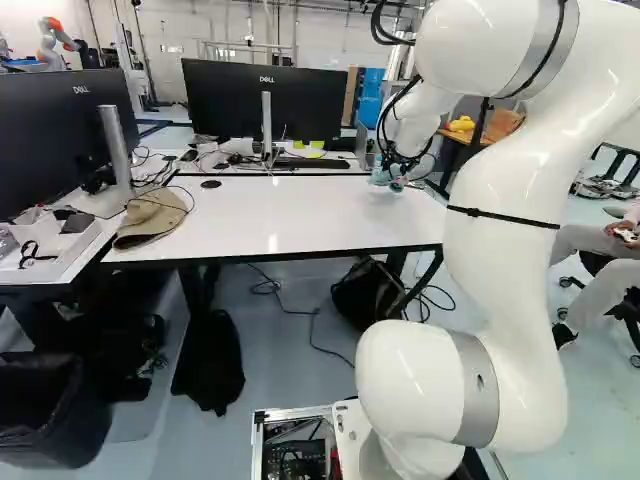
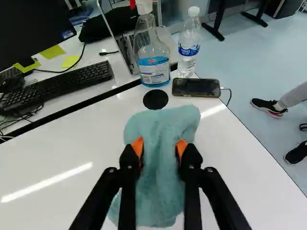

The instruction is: Clean the table with the green towel

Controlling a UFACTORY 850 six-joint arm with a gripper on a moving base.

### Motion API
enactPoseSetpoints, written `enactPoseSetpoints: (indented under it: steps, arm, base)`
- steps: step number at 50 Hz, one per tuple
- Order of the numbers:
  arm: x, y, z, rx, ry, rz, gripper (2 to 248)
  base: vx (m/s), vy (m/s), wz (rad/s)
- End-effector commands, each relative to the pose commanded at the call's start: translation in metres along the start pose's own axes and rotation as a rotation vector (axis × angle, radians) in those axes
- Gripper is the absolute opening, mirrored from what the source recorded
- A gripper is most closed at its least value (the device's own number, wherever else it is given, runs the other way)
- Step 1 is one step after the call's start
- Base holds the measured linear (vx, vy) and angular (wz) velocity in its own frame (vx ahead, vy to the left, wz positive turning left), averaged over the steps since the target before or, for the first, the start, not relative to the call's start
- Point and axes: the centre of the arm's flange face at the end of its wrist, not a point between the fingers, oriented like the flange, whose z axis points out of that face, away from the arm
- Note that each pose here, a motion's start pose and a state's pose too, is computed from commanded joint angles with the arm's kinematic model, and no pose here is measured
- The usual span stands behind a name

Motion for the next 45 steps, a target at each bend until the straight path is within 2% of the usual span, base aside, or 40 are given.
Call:
enactPoseSetpoints:
  steps: [1, 2, 7, 8, 12, 13, 17, 18, 34, 45]
  arm:
    - [0.000, 0.000, 0.000, 0.000, 0.000, 0.000, 96]
    - [0.000, 0.000, 0.000, 0.000, 0.000, 0.000, 131]
    - [0.000, 0.000, 0.000, 0.000, 0.000, 0.000, 131]
    - [0.000, 0.000, 0.000, 0.000, 0.000, 0.000, 167]
    - [0.000, 0.000, 0.000, 0.000, 0.000, 0.000, 167]
    - [0.000, 0.000, 0.000, 0.000, 0.000, 0.000, 204]
    - [0.000, 0.000, 0.000, 0.000, 0.000, 0.000, 204]
    - [0.000, 0.000, 0.000, 0.000, 0.000, 0.000, 242]
    - [0.000, -0.001, 0.000, 0.001, 0.000, -0.001, 247]
    - [-0.005, -0.014, -0.004, 0.017, -0.005, -0.015, 247]
  base:
    - [0.000, 0.000, 0.000]
    - [0.000, 0.000, 0.000]
    - [0.000, 0.000, 0.000]
    - [0.000, 0.000, 0.000]
    - [0.000, 0.000, 0.000]
    - [0.000, 0.000, 0.000]
    - [0.000, 0.000, 0.000]
    - [0.000, 0.000, 0.000]
    - [0.000, 0.000, 0.000]
    - [0.000, 0.000, 0.000]
